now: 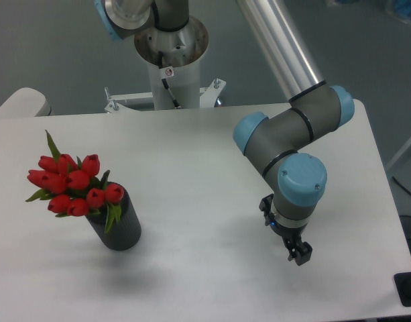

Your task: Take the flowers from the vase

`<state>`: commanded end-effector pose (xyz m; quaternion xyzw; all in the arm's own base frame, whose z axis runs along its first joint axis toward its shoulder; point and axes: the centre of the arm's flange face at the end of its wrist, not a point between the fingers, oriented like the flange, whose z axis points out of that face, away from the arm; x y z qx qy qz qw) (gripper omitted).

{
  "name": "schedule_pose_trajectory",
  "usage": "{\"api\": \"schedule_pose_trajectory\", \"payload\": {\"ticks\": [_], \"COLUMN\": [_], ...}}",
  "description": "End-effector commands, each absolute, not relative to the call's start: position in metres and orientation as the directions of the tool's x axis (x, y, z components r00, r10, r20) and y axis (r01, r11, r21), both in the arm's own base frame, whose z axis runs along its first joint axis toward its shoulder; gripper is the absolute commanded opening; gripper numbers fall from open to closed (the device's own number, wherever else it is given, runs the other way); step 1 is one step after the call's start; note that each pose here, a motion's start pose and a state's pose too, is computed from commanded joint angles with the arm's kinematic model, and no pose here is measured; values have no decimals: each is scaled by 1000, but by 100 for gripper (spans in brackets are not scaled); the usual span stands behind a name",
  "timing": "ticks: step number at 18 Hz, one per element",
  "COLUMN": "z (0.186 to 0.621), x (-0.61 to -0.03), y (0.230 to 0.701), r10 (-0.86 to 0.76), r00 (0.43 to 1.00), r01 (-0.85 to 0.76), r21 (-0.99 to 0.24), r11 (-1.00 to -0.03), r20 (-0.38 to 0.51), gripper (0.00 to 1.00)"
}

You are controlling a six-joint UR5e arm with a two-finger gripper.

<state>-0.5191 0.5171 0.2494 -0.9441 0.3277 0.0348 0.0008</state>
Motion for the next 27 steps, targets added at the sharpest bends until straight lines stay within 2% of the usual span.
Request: {"api": "schedule_pose_trajectory", "payload": {"ticks": [13,19,27], "z": [252,281,319], "x": [-505,-471,-419], "y": [521,513,499], "r10": [-595,-583,-573], "r00": [802,810,816], "r01": [-596,-580,-542], "r21": [-9,-225,-432], "r11": [-803,-783,-720], "r20": [-63,-59,-69], "gripper": [100,100,100]}}
